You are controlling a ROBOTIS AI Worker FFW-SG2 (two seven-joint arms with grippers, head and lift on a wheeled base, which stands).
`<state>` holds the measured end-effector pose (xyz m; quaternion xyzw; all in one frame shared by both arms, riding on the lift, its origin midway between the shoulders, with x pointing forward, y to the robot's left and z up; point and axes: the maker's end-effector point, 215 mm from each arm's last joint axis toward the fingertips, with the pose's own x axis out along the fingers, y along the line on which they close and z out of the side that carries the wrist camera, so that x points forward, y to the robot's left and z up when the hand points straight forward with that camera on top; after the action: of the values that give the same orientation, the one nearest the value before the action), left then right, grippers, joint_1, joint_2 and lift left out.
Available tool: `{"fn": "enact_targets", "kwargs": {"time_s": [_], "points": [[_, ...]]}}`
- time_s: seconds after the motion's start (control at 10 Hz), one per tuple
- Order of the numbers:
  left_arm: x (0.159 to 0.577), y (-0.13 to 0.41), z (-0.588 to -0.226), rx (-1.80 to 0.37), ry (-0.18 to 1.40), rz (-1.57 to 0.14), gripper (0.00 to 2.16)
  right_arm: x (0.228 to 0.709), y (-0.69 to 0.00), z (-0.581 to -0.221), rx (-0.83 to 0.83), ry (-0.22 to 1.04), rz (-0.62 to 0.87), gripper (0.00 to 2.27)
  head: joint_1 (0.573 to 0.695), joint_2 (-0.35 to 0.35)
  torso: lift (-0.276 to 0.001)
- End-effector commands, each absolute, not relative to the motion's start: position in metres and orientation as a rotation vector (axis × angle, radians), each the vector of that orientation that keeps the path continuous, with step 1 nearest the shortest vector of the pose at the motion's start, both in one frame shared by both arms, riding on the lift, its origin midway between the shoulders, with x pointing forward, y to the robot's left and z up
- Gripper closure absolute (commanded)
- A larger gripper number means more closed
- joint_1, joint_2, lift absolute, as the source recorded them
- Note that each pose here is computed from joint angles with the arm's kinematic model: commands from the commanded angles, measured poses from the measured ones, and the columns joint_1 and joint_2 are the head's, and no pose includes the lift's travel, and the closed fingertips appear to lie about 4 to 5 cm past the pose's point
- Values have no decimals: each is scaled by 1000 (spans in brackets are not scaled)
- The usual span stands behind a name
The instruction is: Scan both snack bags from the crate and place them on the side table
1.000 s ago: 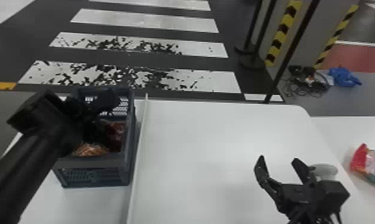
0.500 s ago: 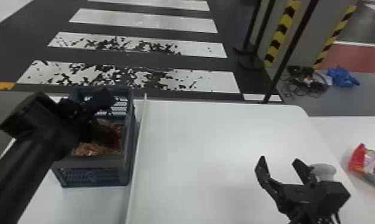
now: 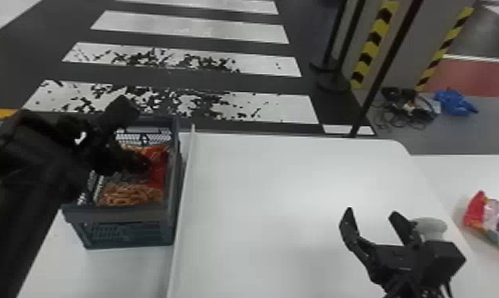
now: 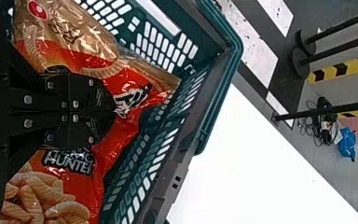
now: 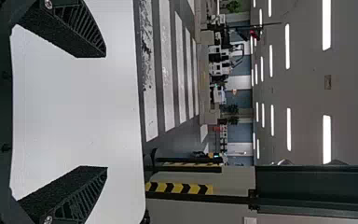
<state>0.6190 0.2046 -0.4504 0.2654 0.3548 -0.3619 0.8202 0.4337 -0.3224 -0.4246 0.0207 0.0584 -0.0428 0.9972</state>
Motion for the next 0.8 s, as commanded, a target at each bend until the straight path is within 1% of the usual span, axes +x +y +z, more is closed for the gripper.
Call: {"fn": "enact_targets", "kwargs": {"time_s": [0.0, 0.2, 0.4, 0.7], "points": [[621, 211, -438, 549, 736, -754, 2142, 435, -322, -424, 49, 115, -88, 60, 695, -123, -98], [620, 224, -431, 519, 717, -727, 2142, 435, -322, -425, 49, 116, -88, 60, 695, -118, -98], [618, 237, -424, 434, 675, -698, 2142, 436, -322, -424, 45, 114, -87, 60, 695, -101, -98], [616, 247, -419, 313, 580, -674, 2142, 436, -320, -426, 38, 120, -84, 60, 695, -83, -98]]}}
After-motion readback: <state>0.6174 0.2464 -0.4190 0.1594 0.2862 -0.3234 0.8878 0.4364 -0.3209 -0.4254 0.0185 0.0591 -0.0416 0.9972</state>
